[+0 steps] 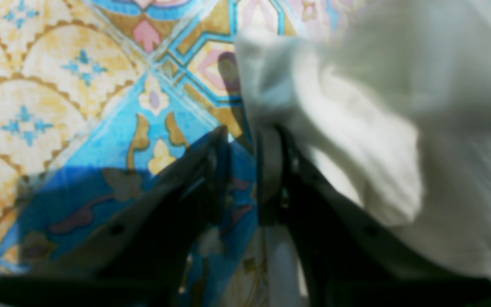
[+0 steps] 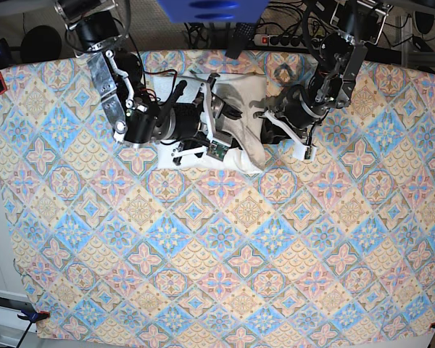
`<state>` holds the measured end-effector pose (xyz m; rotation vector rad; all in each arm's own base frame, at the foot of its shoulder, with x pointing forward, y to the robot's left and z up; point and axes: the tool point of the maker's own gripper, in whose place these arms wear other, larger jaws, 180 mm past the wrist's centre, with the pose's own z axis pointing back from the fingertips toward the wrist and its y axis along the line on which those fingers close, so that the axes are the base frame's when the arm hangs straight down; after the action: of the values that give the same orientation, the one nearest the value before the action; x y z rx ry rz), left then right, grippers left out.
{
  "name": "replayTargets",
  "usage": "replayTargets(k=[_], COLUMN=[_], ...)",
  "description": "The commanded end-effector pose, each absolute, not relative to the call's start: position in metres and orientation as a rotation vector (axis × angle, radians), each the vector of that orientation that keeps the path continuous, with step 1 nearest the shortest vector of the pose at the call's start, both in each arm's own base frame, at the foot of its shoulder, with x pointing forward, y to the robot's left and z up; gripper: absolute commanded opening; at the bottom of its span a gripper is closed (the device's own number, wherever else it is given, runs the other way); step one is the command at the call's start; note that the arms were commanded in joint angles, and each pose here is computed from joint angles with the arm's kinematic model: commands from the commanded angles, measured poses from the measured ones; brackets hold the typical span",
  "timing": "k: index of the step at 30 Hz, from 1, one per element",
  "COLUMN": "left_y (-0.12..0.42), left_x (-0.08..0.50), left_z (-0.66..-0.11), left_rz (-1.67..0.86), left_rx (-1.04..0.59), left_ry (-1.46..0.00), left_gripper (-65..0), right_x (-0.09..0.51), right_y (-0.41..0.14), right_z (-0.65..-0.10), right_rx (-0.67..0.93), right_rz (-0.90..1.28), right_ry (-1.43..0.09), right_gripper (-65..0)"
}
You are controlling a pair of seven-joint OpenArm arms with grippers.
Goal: Fold the T-shirt properly
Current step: 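Grasp the folded bundle with both grippers and fold it in half, then release the left gripper and reposition it on the bundle's edge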
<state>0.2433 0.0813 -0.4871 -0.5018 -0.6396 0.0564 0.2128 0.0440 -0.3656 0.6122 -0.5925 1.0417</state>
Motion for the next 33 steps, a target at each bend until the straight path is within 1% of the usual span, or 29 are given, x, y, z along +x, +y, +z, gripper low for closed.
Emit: replayTargets(k=[1,4,8,12,13,16,19,21,23,25,31,33], left_y=[0.086,0.094,0.118,0.153,0.161,0.179,0.167,0.148,0.134,0.127,0.083,0.081], left_x=[0.220,0.221,0.225,0.228,0.229,0.229,0.227,0.225,0.223,0.222,0.212,0.200], left_z=[-0.506,-0.503,-0.488,-0.470,-0.464,-0.440,-0.401,-0.375,-0.362,-0.365,-0.366,-0.372], left_rz=[0.031,0.020,0.048,0.108,0.117,0.129,0.089,0.043,0.017,0.017,-0.025,-0.021], left_rx=[-0.455,-0.441,-0.411,-0.361,-0.350,-0.326,-0.356,-0.396,-0.430,-0.447,-0.547,-0.549], left_ry=[-0.524,-0.531,-0.604,-0.667,-0.685,-0.752,-0.835,-0.886,-0.907,-0.896,-0.858,-0.830], left_gripper=[-53.4,-53.5,-53.4,-53.2,-53.2,-53.1,-53.1,-53.1,-53.1,-53.1,-53.0,-53.0], right_x=[0.222,0.232,0.252,0.257,0.257,0.258,0.261,0.265,0.267,0.268,0.267,0.268], right_y=[0.052,0.043,0.021,0.006,0.005,0.001,-0.008,-0.014,-0.020,-0.023,-0.025,-0.025], right_z=[-0.343,-0.336,-0.326,-0.332,-0.332,-0.343,-0.364,-0.374,-0.383,-0.389,-0.392,-0.391], right_rx=[0.643,0.621,0.573,0.538,0.535,0.534,0.485,0.448,0.414,0.397,0.394,0.394], right_rz=[1.049,1.014,0.942,0.919,0.920,0.902,0.888,0.884,0.886,0.885,0.882,0.883], right_ry=[-0.677,-0.714,-0.769,-0.759,-0.756,-0.726,-0.678,-0.676,-0.668,-0.654,-0.647,-0.649], right_gripper=[-38.3,-38.3,-38.3,-38.5,-39.3,-44.5,-51.2,-53.5,-53.7,-53.7,-53.7,-53.7])
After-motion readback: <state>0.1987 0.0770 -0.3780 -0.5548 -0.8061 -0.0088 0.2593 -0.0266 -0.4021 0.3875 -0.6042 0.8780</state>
